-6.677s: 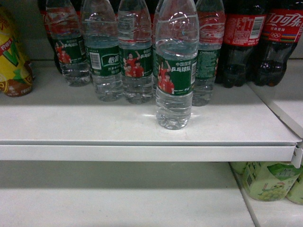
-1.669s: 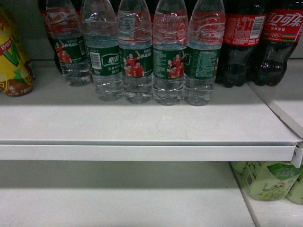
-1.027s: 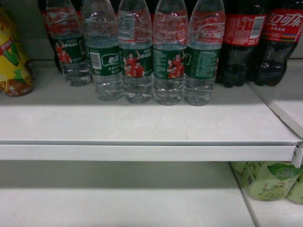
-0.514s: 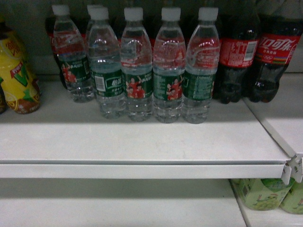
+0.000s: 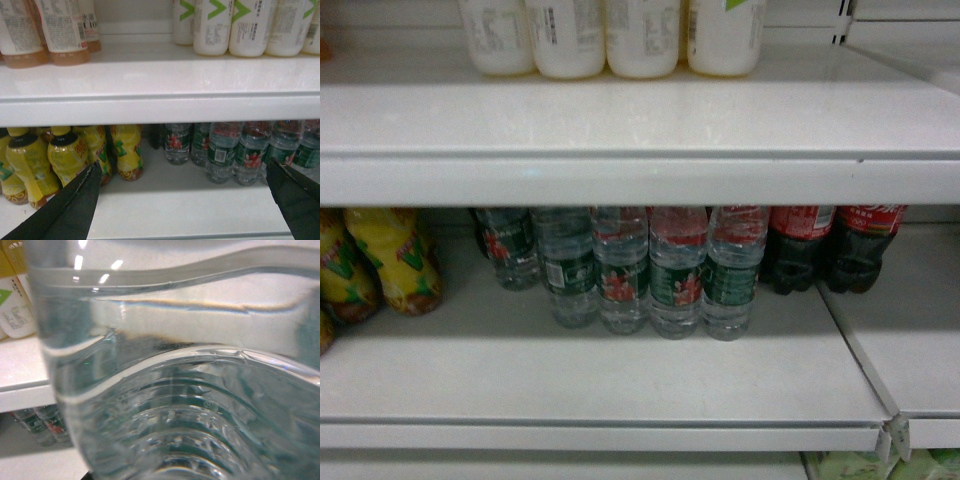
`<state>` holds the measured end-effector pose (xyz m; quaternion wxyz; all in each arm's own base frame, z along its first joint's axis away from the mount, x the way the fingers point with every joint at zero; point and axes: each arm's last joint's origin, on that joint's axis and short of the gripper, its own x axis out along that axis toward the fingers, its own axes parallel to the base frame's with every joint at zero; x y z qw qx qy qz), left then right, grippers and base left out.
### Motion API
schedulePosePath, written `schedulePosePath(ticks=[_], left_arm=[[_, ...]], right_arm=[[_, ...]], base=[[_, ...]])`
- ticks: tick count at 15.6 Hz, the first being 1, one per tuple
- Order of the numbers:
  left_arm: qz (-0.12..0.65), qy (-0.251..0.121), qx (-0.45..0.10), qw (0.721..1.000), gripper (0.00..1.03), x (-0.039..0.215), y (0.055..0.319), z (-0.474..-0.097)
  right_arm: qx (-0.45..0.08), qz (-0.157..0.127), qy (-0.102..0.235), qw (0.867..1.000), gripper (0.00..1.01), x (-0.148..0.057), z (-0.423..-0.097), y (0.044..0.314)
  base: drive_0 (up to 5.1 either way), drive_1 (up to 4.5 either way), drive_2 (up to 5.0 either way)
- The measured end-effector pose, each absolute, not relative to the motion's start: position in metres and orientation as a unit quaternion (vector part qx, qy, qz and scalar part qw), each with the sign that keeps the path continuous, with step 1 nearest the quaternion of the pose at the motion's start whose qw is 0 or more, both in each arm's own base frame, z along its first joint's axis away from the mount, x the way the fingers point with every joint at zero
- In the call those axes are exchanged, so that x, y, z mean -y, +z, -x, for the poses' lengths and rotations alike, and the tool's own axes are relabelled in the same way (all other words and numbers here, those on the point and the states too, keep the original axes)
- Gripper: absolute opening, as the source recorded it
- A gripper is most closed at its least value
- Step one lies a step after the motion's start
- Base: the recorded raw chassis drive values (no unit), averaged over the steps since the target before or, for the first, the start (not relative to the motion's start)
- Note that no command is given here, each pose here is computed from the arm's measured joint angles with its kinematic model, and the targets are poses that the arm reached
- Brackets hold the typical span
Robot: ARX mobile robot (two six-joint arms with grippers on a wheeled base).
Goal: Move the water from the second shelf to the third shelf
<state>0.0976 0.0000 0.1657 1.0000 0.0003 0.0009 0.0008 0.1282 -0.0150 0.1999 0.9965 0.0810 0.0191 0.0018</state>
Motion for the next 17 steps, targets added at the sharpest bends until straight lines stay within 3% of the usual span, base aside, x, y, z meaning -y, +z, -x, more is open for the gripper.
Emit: schedulePosePath(ticks=[17], left_arm=[[0.0,0.0,-0.001,1.0,0.98,0.0,0.1657,-0.0976]], right_arm=[[-0.016,-0.081,0.002,0.997,0.4,0.015,-0.1282,0.2008]], base=[[0.0,0.0,0.0]])
